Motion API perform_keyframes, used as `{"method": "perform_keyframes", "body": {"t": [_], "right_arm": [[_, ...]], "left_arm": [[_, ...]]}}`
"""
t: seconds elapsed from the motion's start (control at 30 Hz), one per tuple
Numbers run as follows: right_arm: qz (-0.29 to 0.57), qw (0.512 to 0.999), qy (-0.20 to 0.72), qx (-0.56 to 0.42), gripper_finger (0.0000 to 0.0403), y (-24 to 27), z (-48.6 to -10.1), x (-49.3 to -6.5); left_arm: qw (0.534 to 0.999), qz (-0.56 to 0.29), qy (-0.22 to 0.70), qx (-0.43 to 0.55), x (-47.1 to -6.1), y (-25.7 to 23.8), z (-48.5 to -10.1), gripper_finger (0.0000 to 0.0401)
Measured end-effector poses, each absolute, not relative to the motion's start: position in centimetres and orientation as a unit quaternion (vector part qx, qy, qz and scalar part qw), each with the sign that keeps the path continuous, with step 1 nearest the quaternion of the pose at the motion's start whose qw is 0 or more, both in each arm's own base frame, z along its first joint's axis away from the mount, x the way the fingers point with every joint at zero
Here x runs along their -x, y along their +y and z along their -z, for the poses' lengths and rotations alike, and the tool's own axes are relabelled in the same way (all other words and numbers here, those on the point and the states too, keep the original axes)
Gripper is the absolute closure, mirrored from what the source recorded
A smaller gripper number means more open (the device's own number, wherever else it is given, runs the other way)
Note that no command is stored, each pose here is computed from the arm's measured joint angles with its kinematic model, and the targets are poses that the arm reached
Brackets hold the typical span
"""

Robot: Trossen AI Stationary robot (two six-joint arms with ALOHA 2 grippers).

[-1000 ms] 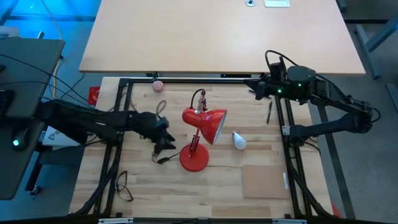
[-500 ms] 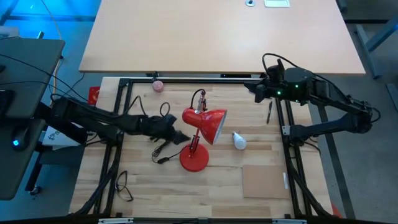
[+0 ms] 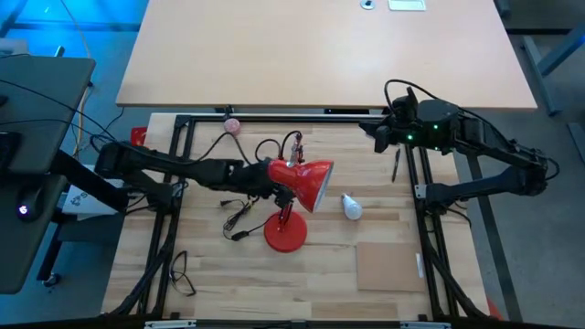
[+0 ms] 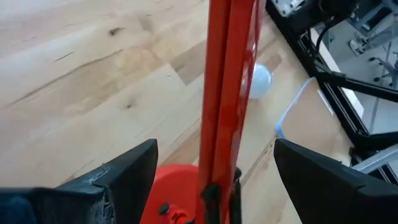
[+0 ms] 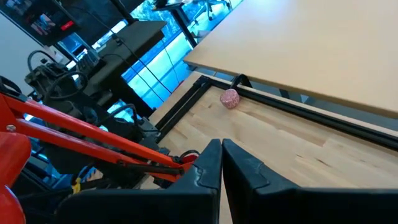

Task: Screw lightbulb
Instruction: Prepare the desk lamp

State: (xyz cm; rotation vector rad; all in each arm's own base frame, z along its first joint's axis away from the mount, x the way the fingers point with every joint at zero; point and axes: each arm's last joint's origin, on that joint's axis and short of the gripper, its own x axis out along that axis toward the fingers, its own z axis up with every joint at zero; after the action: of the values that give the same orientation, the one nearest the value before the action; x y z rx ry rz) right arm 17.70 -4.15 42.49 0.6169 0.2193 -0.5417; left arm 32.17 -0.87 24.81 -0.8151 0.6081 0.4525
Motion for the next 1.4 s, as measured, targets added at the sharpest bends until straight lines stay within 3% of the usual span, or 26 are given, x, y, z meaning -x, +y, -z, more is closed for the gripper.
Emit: {"method": "perform_keyframes", "body": {"t": [0.27,0.4,0.53,0.7,0.73,0.9,1.1,1.4], "right_arm": [[0.264,0.91,0.112,-0.299,0.0397,-4.1,-42.4,-17.7],[0.266,0.91,0.111,-0.298,0.0397,-4.1,-42.4,-17.7],[0.267,0.91,0.111,-0.298,0.0397,-4.1,-42.4,-17.7],[0.267,0.91,0.111,-0.298,0.0397,-4.2,-42.4,-17.7],[0.267,0.91,0.111,-0.298,0.0397,-4.2,-42.4,-17.7],[0.266,0.913,0.113,-0.289,0.0397,-4.1,-42.4,-17.6],[0.263,0.914,0.101,-0.291,0.0397,-4.0,-42.8,-16.9],[0.257,0.917,0.082,-0.293,0.0397,-3.7,-43.4,-15.5]], "left_arm": [[0.817,-0.26,0.308,0.414,-33.7,-1.0,-21.8,0.0093],[0.821,-0.273,0.29,0.408,-33.9,-1.1,-21.7,0.0126],[0.819,-0.292,0.287,0.401,-33.9,-1.1,-22.1,0.02],[0.829,-0.285,0.285,0.388,-34.1,-1.4,-22.7,0.0342],[0.834,-0.281,0.291,0.376,-34.1,-1.5,-22.7,0.0354],[0.843,-0.247,0.325,0.35,-33.7,-1.5,-23.4,0.0353],[0.822,-0.193,0.407,0.348,-31.3,-0.3,-24.7,0.0353],[0.798,0.045,0.471,0.373,-30.1,0.8,-25.9,0.0354]]}}
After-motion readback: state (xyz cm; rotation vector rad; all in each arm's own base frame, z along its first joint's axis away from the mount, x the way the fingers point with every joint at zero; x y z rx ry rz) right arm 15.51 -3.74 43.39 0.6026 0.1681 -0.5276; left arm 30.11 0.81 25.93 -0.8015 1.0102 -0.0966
